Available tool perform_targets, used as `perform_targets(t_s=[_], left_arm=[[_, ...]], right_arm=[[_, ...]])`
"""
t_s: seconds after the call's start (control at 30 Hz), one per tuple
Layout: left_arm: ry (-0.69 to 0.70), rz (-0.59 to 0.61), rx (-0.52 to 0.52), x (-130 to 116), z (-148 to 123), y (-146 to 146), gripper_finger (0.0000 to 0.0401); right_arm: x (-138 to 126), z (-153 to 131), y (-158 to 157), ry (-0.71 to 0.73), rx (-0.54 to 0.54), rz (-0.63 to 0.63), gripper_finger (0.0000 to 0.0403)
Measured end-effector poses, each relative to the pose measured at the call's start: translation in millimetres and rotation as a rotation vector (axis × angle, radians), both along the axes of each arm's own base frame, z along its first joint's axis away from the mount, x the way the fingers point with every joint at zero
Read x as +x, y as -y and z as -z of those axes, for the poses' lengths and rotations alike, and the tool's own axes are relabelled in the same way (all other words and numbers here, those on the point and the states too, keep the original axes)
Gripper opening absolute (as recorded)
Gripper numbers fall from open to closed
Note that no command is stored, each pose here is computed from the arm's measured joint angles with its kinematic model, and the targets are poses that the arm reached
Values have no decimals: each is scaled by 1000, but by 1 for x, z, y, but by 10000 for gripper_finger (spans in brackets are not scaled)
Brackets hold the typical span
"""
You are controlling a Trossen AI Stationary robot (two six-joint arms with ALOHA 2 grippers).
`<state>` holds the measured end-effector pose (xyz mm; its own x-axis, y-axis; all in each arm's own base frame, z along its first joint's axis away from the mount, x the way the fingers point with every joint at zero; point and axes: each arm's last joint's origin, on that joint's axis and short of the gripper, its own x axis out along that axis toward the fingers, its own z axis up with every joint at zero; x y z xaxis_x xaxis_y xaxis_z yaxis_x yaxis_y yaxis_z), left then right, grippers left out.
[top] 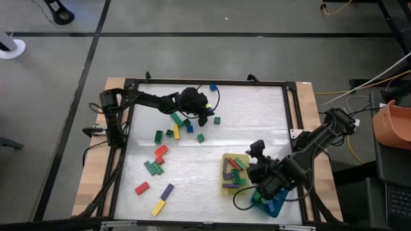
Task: Sort blocks by size
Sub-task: Put the small blue game piece into the blue bin
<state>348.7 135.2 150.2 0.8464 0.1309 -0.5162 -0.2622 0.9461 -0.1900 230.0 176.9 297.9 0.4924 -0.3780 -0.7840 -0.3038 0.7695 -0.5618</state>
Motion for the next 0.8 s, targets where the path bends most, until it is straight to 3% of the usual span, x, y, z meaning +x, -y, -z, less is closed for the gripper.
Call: perform_targets(t_s=[0.1,0.2,0.53,0.8], left_arm=[[95,51,-168,0,-24,13,73],[163,126,-274,1,-45,32,73],[367,388,-250,16,-78,110,73],[439,493,-227,18,-86,142,74]], right_arm=[[7,-1,8,2,-51,-12,266],[17,-2,16,24,-44,1,266],[57,-10,40,160,-32,-33,266],[73,-20,36,265,-74,-163,266]])
